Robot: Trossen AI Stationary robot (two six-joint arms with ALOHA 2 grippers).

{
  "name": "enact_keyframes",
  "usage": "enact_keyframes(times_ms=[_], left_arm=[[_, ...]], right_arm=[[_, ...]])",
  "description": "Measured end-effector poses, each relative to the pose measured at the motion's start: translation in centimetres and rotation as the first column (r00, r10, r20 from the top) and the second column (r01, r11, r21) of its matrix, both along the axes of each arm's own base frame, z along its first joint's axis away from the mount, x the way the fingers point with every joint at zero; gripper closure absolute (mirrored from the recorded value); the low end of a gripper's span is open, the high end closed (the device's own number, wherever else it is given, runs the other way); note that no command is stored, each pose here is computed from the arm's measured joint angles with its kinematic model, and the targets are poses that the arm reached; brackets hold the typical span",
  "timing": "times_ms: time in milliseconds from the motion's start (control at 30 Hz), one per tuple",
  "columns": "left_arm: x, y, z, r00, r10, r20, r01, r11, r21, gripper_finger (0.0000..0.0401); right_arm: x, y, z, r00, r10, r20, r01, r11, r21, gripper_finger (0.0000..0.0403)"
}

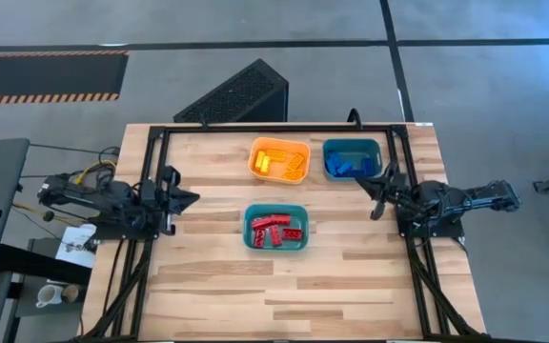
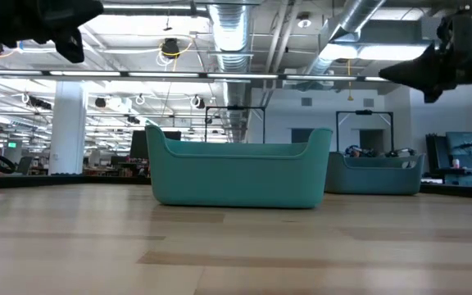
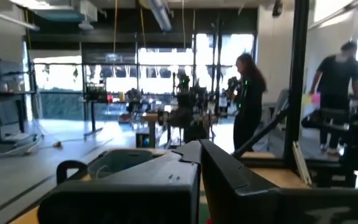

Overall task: Sort & place blocks by color
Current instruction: Return to Home Position

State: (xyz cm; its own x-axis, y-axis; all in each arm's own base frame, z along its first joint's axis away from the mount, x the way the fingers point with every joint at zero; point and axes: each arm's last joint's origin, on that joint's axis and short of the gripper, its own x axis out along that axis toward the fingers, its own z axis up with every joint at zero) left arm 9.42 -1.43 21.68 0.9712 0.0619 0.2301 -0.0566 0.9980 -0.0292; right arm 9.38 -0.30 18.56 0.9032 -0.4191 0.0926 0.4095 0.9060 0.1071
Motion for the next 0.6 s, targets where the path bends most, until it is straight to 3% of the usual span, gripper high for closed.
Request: enact_keyframes(times_ms=[167,400,600], left_arm=[[0.2,-0.2,-1.1,0.996,-0.055,0.067,0.056,0.998,-0.017,0.0401],[0.4,-0.4,-2.2,0.992,-0.116,0.052,0.119,0.991,-0.055,0.0401],[0.3,-0.7,-2.1,0.97,-0.235,0.066,0.241,0.967,-0.087,0.0401]], right_arm=[[0.0,0.0,-1.0,1.0,-0.001,0.01,0.001,1.0,0.027,0.0397],[0.0,0.1,-1.1,1.0,0.025,0.011,-0.025,0.998,0.049,0.0393],[0.0,0.1,-1.2,0.997,0.031,0.068,-0.043,0.982,0.183,0.0373]])
